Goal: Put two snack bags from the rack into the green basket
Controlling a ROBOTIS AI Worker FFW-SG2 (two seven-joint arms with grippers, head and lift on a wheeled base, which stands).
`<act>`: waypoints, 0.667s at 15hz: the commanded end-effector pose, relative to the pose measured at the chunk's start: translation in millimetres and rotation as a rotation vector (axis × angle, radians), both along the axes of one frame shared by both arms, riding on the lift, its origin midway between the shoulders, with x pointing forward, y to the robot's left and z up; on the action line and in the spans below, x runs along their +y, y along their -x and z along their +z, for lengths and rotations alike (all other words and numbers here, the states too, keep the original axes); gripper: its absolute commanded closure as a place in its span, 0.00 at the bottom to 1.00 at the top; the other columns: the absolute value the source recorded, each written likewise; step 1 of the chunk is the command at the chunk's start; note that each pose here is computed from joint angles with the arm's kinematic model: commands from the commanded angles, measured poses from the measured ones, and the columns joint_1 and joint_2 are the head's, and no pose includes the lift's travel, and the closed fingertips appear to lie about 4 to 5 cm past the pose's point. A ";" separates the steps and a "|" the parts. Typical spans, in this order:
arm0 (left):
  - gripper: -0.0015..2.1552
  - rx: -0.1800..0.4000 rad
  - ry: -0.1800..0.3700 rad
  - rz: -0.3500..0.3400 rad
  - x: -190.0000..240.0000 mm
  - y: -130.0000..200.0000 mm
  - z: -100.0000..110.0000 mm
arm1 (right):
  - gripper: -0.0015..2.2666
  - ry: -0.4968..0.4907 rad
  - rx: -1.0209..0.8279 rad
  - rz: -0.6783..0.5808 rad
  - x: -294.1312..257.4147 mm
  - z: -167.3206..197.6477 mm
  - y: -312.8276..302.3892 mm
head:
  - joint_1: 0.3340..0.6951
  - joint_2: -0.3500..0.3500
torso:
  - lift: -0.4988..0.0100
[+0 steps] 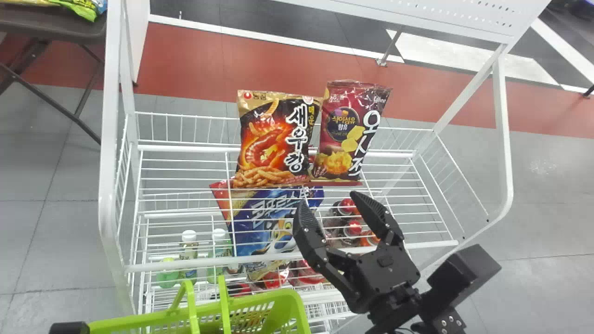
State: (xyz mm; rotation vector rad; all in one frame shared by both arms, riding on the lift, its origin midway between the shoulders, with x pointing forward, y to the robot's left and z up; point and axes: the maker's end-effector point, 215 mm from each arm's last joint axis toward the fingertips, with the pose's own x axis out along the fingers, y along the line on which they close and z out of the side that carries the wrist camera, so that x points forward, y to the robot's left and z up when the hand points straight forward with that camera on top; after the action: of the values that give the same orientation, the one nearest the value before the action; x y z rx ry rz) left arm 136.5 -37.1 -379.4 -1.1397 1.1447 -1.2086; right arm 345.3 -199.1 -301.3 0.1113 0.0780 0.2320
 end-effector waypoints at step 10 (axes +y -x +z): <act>0.68 -0.008 0.000 0.003 -0.2 0.6 3.4 | 0.04 -0.001 -0.017 0.007 1.4 7.7 -2.2 | 1.00 0.00 | 0.97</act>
State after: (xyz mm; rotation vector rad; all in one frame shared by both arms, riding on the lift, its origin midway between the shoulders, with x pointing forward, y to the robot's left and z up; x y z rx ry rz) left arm 135.4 -36.7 -377.4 -1.1352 1.1407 -1.2090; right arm 347.0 -197.8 -297.5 0.1109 0.0687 0.2379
